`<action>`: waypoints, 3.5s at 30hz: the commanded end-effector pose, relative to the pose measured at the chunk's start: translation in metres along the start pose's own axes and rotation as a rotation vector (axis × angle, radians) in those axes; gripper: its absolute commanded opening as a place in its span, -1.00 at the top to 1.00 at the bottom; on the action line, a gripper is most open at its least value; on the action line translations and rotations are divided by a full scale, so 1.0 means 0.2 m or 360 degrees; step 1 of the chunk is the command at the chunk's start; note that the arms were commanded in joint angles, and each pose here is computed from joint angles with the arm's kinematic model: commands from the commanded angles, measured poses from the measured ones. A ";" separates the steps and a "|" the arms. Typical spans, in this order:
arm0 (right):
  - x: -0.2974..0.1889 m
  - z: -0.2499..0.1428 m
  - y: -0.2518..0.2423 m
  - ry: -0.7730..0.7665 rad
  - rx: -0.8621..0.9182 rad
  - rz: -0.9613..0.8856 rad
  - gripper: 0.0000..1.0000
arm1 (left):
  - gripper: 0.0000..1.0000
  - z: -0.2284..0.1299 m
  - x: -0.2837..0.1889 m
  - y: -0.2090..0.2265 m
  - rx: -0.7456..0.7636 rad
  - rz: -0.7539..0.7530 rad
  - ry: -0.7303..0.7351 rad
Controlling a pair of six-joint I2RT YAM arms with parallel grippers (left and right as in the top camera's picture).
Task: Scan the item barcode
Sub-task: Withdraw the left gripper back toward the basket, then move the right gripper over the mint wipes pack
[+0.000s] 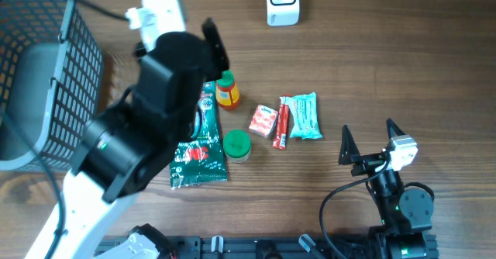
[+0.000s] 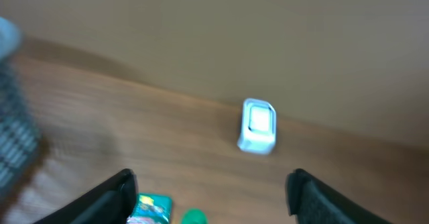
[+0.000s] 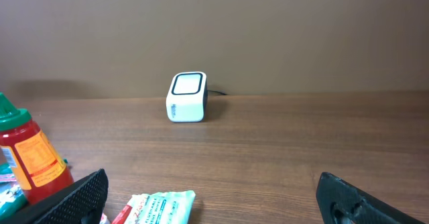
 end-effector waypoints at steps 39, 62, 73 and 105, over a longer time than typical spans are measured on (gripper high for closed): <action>-0.01 0.04 0.10 -0.0043 0.0349 0.0228 -0.99 | -1.00 1.02 -1.04 0.45 -0.0256 0.0199 -0.1416; -0.09 0.07 0.36 0.0253 0.1368 0.0841 -0.99 | -1.00 0.77 -1.25 0.71 -0.0206 -0.0081 -0.1469; 0.00 0.15 0.28 0.0586 0.0996 0.0622 -0.99 | -1.00 0.46 -1.57 0.86 -0.0318 -0.0251 -0.1742; 0.25 -0.01 0.19 0.1752 0.0764 0.0032 -1.00 | -1.00 -0.14 -0.65 1.06 -0.0093 0.0234 -0.0570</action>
Point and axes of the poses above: each gripper's point midway between its finger pads, its own x axis out along the fingers, its own y axis along the line the jaws close on, z = x × y, the point moved 3 cm from there along -x, back along the fingers, and after that the axes turned 13 degrees about -x, right-handed, at the moved point
